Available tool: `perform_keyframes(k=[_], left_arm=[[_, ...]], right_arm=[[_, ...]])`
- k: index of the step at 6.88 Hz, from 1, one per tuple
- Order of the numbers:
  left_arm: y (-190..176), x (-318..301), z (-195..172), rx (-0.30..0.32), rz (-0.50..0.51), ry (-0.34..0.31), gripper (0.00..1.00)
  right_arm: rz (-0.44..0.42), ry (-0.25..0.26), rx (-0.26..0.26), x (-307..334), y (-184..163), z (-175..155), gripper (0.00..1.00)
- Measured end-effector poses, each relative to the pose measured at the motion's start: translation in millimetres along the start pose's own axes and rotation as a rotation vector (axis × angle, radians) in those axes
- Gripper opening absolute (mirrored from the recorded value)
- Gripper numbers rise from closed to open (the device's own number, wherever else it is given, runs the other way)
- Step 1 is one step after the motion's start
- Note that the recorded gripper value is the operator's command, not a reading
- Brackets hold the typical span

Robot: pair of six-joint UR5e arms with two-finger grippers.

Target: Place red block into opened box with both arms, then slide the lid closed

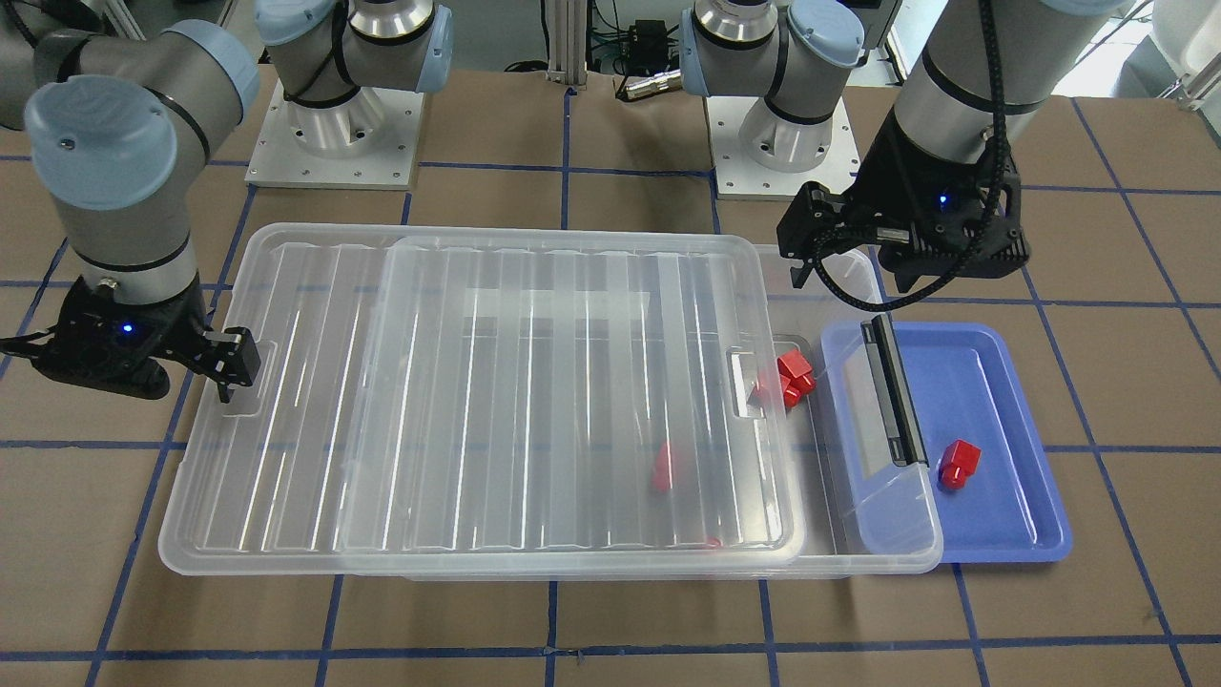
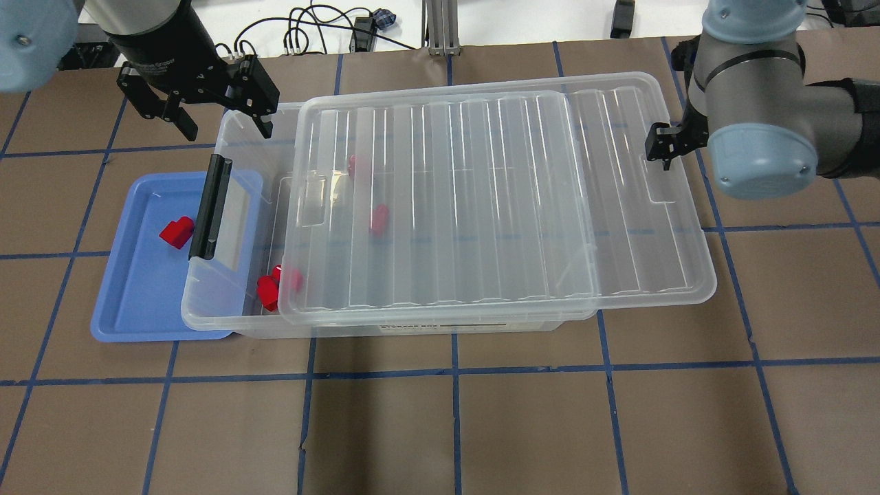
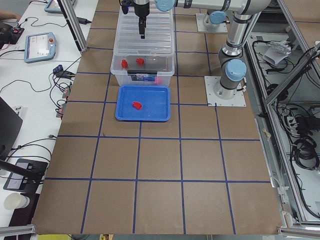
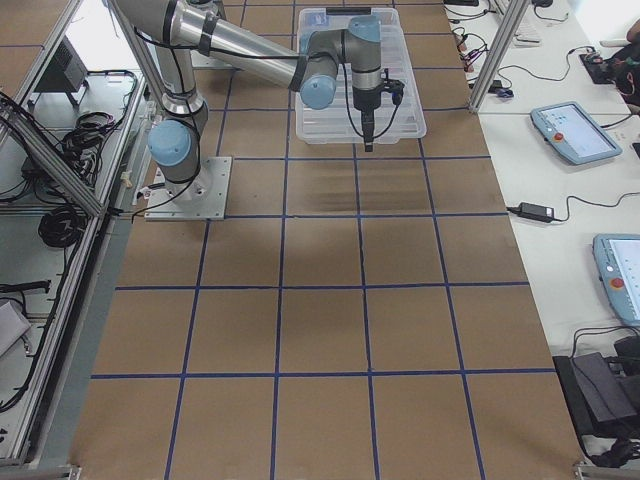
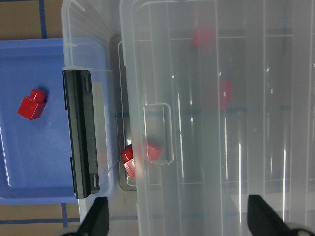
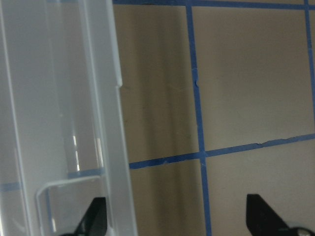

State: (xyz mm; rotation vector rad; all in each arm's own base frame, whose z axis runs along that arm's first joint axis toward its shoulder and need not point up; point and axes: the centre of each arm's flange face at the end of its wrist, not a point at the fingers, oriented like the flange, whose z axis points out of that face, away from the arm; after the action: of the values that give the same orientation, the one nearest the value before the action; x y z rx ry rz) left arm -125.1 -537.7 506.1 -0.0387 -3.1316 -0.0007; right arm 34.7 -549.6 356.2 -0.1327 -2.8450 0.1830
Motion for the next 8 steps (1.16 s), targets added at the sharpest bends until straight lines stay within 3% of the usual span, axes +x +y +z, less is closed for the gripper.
perform_keyframes(k=[3,6,7,8], left_arm=[[-2.8,-1.2,-6.9,0.016,0.0,0.002,1.0],[-16.7,-53.8,14.0,-0.02,0.093,0.032,1.0],[-27.3,-87.2,42.4,-0.051,0.148,0.081,1.0],[-35.4,-123.9,76.8,-0.093,0.148,0.115,1.0]], right_arm=[[0.071,0.036,-0.059,52.1,-1.7,9.4,1.0],[0.073,0.033,-0.057,57.6,-3.7,3.4,1.0],[0.048,0.014,-0.029,51.0,-11.9,-23.7,1.0],[0.006,-0.037,-0.005,32.8,-20.6,-63.0,1.0]])
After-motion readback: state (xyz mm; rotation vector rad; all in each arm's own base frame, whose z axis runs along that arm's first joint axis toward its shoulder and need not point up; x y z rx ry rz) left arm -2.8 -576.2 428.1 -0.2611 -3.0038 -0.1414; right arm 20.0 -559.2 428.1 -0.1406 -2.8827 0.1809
